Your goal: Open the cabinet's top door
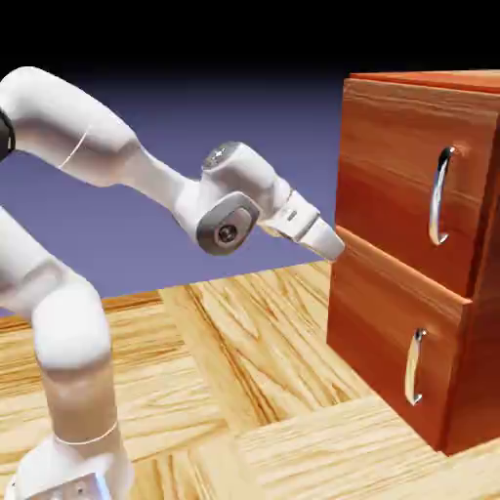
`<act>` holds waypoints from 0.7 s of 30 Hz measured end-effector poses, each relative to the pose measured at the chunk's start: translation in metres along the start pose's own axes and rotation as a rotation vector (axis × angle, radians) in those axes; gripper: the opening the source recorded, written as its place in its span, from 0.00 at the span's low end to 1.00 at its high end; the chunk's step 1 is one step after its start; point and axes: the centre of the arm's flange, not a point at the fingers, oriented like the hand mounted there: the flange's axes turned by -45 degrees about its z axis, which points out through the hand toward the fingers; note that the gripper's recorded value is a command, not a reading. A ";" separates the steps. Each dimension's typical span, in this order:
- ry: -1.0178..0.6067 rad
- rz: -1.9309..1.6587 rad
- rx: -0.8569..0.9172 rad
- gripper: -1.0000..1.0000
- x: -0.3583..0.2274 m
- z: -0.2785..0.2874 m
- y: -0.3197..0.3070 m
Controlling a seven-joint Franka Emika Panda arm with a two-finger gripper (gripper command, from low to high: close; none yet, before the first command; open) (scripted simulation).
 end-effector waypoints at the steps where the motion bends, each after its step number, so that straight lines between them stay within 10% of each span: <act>1: 0.014 -0.006 0.002 0.50 0.005 -0.004 -0.002; 21: 0.295 -0.067 0.013 0.50 0.071 -0.080 -0.010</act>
